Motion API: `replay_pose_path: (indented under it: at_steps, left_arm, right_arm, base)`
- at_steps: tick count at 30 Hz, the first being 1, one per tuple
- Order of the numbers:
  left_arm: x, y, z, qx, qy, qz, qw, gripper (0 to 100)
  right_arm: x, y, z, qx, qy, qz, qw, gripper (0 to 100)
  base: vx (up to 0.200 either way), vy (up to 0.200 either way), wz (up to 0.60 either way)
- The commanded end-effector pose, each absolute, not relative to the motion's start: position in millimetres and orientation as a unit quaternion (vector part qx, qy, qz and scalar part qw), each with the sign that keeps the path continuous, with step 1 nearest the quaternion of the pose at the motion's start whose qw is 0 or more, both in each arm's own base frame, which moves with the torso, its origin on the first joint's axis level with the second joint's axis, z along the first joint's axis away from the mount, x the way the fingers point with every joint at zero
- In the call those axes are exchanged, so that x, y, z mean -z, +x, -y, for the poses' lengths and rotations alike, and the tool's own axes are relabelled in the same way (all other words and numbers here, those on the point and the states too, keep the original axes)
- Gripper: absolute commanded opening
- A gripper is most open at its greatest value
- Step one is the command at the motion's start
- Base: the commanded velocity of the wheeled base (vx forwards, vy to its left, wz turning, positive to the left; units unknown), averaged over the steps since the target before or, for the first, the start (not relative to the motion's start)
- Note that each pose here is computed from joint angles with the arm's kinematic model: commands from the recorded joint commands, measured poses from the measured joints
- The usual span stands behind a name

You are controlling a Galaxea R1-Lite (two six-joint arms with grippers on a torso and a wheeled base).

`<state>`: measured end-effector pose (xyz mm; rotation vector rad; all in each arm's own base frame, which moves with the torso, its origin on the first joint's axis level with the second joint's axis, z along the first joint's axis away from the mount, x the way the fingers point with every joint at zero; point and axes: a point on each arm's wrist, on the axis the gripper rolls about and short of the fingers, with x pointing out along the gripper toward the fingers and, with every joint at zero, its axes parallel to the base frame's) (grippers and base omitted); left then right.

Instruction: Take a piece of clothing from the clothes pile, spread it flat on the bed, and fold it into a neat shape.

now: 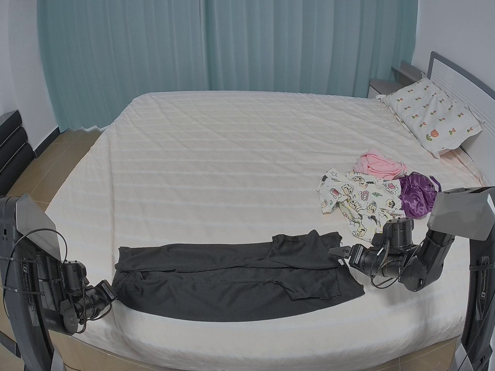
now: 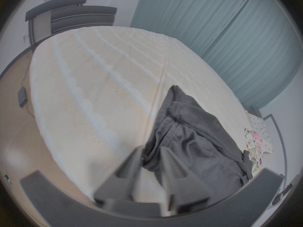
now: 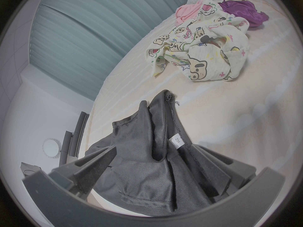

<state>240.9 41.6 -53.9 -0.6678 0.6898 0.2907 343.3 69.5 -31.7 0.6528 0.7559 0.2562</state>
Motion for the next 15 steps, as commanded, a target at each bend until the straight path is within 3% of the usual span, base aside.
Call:
replay_pose_path:
  at_steps: [1, 15]
  left_arm:
    - [55.4, 233.6, -41.8, -0.156, -0.315, -0.338, 0.873, 0]
    - [55.4, 217.9, -40.8, -0.162, -0.295, -0.367, 0.867, 0]
  right_arm:
    - [32.2, 343.3, -69.8, -0.123, 0.312, -0.362, 0.87, 100]
    - [32.5, 342.8, -69.7, -0.122, 0.312, -0.363, 0.869, 100]
  base:
    - [0.0, 0.0, 0.0]
    - [0.0, 0.0, 0.0]
